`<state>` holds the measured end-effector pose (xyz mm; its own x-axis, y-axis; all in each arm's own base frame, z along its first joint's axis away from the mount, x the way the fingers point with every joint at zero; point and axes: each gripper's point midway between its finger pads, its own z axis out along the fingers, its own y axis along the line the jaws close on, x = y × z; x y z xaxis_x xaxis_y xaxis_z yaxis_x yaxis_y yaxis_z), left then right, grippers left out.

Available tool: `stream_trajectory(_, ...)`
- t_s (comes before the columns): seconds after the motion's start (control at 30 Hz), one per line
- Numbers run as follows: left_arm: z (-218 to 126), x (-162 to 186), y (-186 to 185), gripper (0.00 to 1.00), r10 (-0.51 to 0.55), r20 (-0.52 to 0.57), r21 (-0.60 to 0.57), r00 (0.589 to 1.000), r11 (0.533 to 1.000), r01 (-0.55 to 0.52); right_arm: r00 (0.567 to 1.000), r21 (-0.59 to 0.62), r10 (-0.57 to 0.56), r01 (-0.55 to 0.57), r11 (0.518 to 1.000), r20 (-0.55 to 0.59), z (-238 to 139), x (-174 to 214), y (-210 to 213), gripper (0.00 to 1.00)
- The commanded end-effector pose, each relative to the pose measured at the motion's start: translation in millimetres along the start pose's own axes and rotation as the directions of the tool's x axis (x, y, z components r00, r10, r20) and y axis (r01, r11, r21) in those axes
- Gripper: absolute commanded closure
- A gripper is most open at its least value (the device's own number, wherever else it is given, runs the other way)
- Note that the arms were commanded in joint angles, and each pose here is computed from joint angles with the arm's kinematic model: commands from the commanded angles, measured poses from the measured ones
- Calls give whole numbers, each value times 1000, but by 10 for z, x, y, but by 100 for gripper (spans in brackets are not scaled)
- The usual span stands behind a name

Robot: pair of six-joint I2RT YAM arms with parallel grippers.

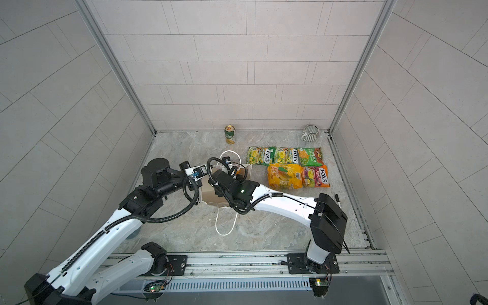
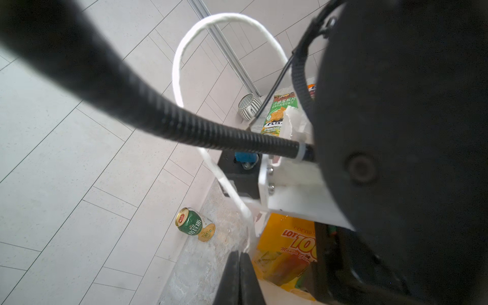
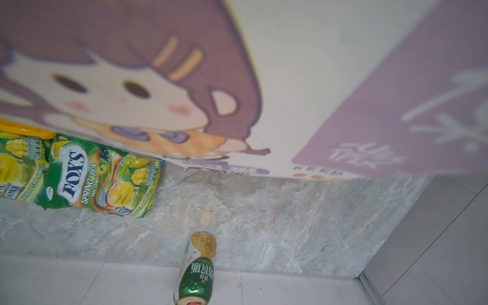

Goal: Take the snacks out of the paper bag

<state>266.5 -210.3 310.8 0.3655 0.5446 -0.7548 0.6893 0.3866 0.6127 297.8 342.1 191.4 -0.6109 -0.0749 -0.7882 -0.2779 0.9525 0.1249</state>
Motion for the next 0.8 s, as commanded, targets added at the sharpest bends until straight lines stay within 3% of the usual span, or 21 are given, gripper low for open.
stream_trajectory(0.0, -71, -235, 131, 100, 29, 75, -48, 997, 999, -26, 994, -74, -97, 101, 992, 56, -148, 18, 189, 25)
stream_trajectory(0.33, -6, -177, 186, 100, -3, 37, -52, 999, 999, 5, 957, -155, -204, 238, 959, 208, -286, 92, 313, 24)
stream_trajectory(0.53, -2, -164, 197, 100, -11, 27, -54, 1000, 998, 12, 938, -154, -276, 310, 938, 212, -284, 177, 349, 23)
stream_trajectory(0.77, -20, -181, 177, 100, 2, 40, -52, 999, 999, 0, 954, -88, -255, 271, 959, 157, -153, 170, 239, 29)
